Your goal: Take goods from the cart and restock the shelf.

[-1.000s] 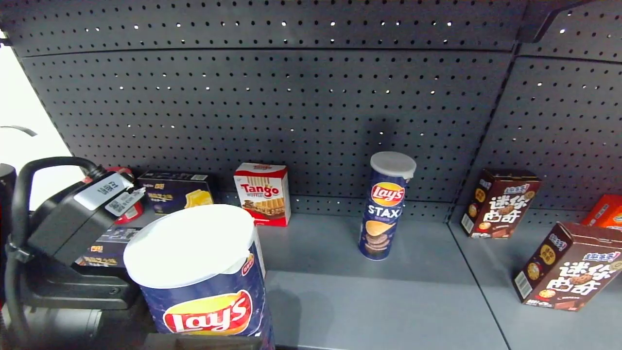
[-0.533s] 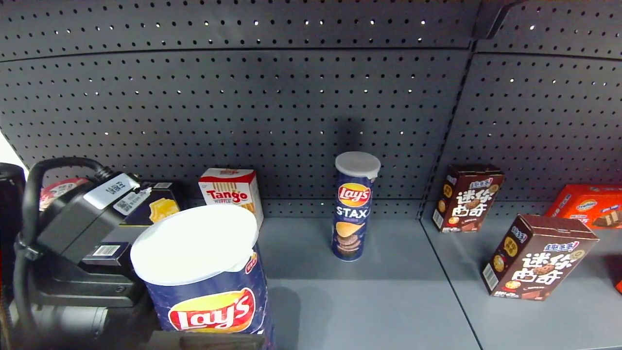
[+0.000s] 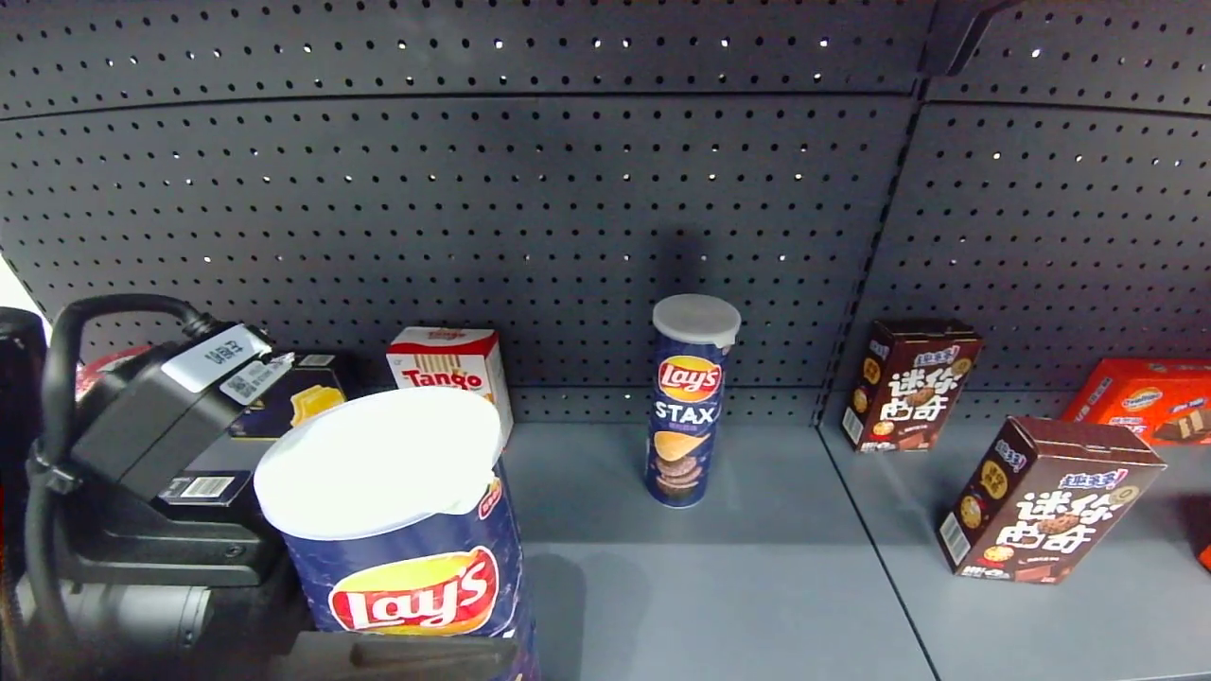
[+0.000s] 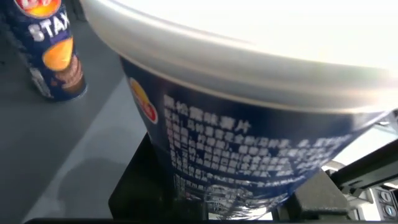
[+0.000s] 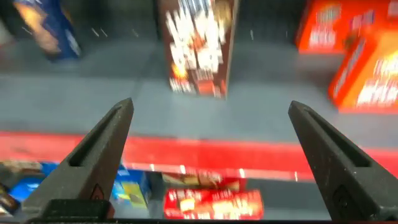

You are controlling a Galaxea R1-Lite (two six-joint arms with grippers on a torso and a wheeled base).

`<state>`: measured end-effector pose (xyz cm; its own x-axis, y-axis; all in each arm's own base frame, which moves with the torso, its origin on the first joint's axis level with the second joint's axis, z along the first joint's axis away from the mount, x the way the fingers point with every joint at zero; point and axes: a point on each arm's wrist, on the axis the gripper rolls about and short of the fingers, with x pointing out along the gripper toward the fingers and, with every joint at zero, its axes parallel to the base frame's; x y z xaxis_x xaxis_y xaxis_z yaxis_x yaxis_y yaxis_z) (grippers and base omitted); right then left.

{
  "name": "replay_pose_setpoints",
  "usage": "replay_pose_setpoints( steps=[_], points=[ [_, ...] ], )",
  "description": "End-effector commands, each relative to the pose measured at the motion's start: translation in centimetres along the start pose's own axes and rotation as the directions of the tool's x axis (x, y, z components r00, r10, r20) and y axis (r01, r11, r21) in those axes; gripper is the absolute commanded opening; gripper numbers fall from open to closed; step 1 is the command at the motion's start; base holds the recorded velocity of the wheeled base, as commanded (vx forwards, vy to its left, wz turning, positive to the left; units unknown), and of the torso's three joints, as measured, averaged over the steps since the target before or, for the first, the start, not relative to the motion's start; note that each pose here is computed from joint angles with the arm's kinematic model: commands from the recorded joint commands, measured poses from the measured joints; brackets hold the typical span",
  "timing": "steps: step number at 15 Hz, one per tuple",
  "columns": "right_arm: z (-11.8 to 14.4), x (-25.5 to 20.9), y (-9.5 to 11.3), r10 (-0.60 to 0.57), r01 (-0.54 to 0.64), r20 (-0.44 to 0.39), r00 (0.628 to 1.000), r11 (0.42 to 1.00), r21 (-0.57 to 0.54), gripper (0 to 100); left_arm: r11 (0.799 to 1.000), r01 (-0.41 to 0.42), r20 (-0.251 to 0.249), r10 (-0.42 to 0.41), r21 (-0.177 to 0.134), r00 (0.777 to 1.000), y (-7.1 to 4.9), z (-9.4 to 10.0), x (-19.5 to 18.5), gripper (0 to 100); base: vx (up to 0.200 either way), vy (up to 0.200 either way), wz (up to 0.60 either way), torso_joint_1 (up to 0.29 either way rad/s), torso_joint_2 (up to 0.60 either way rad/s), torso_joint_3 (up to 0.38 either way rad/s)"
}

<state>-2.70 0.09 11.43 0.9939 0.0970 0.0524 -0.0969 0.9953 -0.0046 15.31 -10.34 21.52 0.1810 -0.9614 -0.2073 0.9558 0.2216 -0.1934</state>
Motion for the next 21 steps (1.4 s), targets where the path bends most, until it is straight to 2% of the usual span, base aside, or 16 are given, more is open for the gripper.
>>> replay_pose_setpoints(
  steps=[1, 2, 3, 4, 5, 6, 7, 9, 12, 14, 16, 17, 21],
  points=[
    [7.2, 5.1, 0.1, 0.207, -0.219, -0.162, 0.965, 0.974, -0.061, 100, 1.0, 0.004, -0.013, -0.004, -0.008, 1.0, 0.6, 0.0, 0.6, 0, 0.0, 0.0, 0.0, 0.0, 0.0, 0.0],
    [8.9, 6.6, 0.3, 0.259, -0.271, -0.171, 0.951, 0.961, -0.055, 100, 1.0, 0.002, -0.008, -0.002, -0.005, 1.0, 0.8, 0.3, 0.7, 0, 0.0, 0.0, 0.0, 0.0, 0.0, 0.0],
    [10.5, 8.2, 0.9, 0.356, -0.369, -0.183, 0.917, 0.929, -0.041, 100, 1.0, 0.002, -0.011, -0.003, -0.01, 1.0, 0.9, 0.3, 0.8, 0, 0.0, 0.0, 0.0, 0.0, 0.0, 0.0],
    [11.0, 9.0, 1.2, 0.391, -0.404, -0.197, 0.899, 0.914, -0.033, 100, 1.0, 0.004, -0.015, -0.004, -0.015, 1.0, 1.0, 0.2, 0.9, 0, 0.0, 0.0, 0.0, 0.0, 0.0, 0.0],
    [11.9, 10.9, 2.2, 0.459, -0.475, -0.221, 0.86, 0.88, -0.022, 100, 1.0, 0.004, -0.015, -0.004, -0.015, 1.0, 1.2, 0.0, 1.0, 0, 0.0, 0.0, 0.0, 0.0, 0.0, 0.0],
    [12.3, 13.1, 4.0, 0.548, -0.569, -0.258, 0.795, 0.822, -0.009, 100, 1.0, 0.003, 0.0, -0.003, 0.001, 1.0, 1.4, 0.1, 1.3, 0, 0.0, 0.0, 0.0, 0.0, 0.0, 0.0],
    [12.2, 14.7, 5.2, 0.58, -0.603, -0.267, 0.769, 0.798, -0.004, 100, 1.0, 0.003, 0.008, -0.003, 0.007, 1.0, 1.5, 0.2, 1.3, 0, 0.0, 0.0, 0.0, 0.0, 0.0, 0.0],
    [12.0, 17.7, 7.3, 0.616, -0.64, -0.264, 0.742, 0.768, -0.008, 100, 1.0, 0.0, 0.014, 0.0, 0.012, 1.0, 1.6, 0.4, 1.3, 0, 0.0, 0.0, 0.0, 0.0, 0.0, 0.0],
    [12.9, 21.1, 9.9, 0.651, -0.679, -0.266, 0.711, 0.734, -0.018, 100, 1.0, 0.0, 0.008, 0.0, 0.005, 1.0, 1.6, 0.2, 1.3, 0, 0.0, 0.0, 0.0, 0.0, 0.0, 0.0],
    [12.4, 23.3, 11.2, 0.655, -0.697, -0.302, 0.692, 0.716, -0.045, 100, 1.0, 0.002, 0.008, -0.002, 0.007, 1.0, 1.7, 0.3, 1.4, 0, 0.0, 0.0, 0.0, 0.0, 0.0, 0.0],
    [11.1, 24.5, 12.0, 0.71, -0.758, -0.33, 0.622, 0.651, -0.027, 100, 1.0, 0.0, 0.01, 0.0, 0.008, 1.0, 1.7, 0.4, 1.4, 0, 0.0, 0.0, 0.0, 0.0, 0.0, 0.0],
    [10.8, 24.9, 12.2, 0.732, -0.78, -0.324, 0.599, 0.626, -0.026, 100, 1.0, 0.0, 0.01, 0.0, 0.008, 1.0, 1.7, 0.4, 1.4, 0, 0.0, 0.0, 0.0, 0.0, 0.0, 0.0],
    [9.7, 26.4, 12.6, 0.743, -0.791, -0.333, 0.58, 0.612, -0.012, 100, 1.0, 0.002, 0.009, -0.002, 0.008, 1.0, 1.7, 0.4, 1.4, 0, 0.0, 0.0, 0.0, 0.0, 0.0, 0.0]
  ],
)
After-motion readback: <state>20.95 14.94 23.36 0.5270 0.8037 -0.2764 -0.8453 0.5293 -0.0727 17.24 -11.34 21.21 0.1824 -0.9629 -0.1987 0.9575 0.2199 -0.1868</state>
